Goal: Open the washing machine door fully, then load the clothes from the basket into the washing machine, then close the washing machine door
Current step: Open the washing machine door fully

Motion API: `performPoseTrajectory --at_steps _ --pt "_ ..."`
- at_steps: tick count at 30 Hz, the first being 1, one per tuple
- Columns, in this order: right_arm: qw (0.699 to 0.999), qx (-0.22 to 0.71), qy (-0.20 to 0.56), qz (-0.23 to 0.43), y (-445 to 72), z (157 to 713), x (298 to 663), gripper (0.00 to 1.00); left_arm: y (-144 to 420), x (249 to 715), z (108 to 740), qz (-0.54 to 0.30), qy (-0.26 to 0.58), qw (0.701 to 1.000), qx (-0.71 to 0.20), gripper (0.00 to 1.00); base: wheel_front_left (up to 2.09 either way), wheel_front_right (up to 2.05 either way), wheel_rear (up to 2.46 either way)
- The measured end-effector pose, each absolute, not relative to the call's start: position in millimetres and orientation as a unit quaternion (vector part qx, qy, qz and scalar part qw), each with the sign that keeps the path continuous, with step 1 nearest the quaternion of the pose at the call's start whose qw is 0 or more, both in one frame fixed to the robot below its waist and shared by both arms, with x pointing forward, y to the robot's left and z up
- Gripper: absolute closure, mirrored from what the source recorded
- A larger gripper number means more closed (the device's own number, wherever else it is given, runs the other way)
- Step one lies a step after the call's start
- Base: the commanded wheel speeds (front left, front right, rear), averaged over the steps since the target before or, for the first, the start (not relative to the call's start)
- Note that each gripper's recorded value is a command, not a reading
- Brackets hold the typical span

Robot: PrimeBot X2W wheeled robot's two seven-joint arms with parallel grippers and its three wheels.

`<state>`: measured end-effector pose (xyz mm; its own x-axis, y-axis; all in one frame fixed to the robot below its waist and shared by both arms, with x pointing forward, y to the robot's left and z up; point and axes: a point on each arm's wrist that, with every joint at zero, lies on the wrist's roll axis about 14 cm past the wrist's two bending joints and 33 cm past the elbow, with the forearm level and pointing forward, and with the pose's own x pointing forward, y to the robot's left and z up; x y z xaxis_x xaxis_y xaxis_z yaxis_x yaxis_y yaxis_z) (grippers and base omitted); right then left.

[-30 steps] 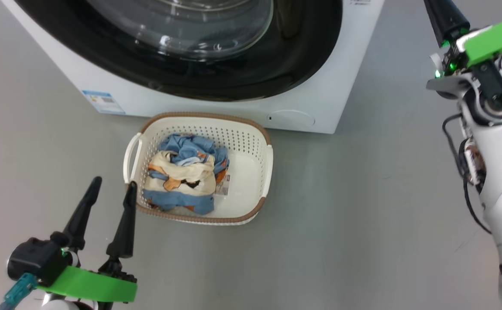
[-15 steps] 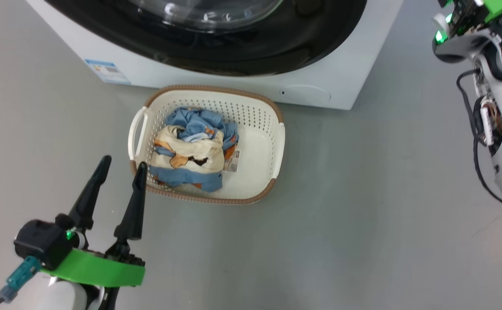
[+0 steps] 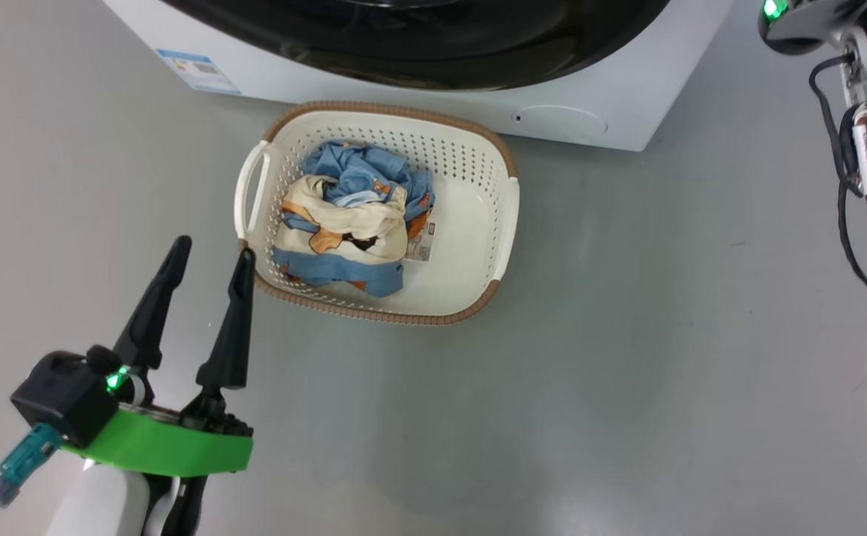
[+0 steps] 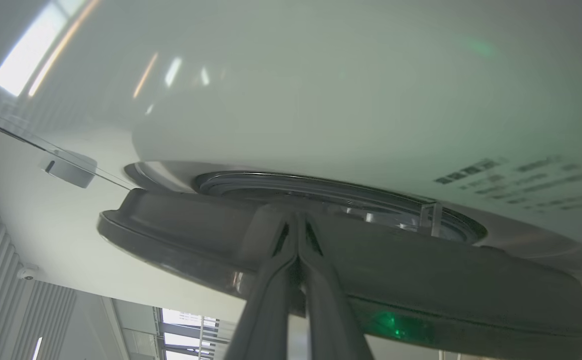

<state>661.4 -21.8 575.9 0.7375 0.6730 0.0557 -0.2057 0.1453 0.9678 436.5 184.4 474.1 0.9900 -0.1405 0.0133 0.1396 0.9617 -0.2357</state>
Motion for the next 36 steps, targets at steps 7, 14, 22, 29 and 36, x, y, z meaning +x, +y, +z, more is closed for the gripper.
performPoseTrajectory --at_steps 7,14,22,29,36 --pt "0.735 0.571 0.206 0.302 -15.4 572.2 671.2 1.0 186.4 437.3 469.8 -0.067 0.007 0.991 -0.118 0.0 0.0 0.0 0.0" --pt "0.743 0.552 0.222 0.307 -9.8 564.3 668.8 1.0 185.3 443.5 473.8 -0.069 -0.001 0.99 -0.121 0.0 0.0 0.0 0.0" --pt "0.743 0.524 0.247 0.335 0.1 565.9 644.3 1.0 181.2 442.1 485.5 -0.075 -0.016 0.989 -0.123 0.0 0.0 0.0 0.0" --pt "0.738 0.506 0.272 0.353 8.8 562.2 615.1 1.0 176.1 438.7 497.8 -0.084 -0.03 0.988 -0.122 0.0 0.0 0.0 0.0" --pt "0.727 0.498 0.292 0.372 17.7 560.6 587.0 1.0 171.5 431.8 504.0 -0.09 -0.036 0.987 -0.125 0.0 0.0 0.0 0.0"
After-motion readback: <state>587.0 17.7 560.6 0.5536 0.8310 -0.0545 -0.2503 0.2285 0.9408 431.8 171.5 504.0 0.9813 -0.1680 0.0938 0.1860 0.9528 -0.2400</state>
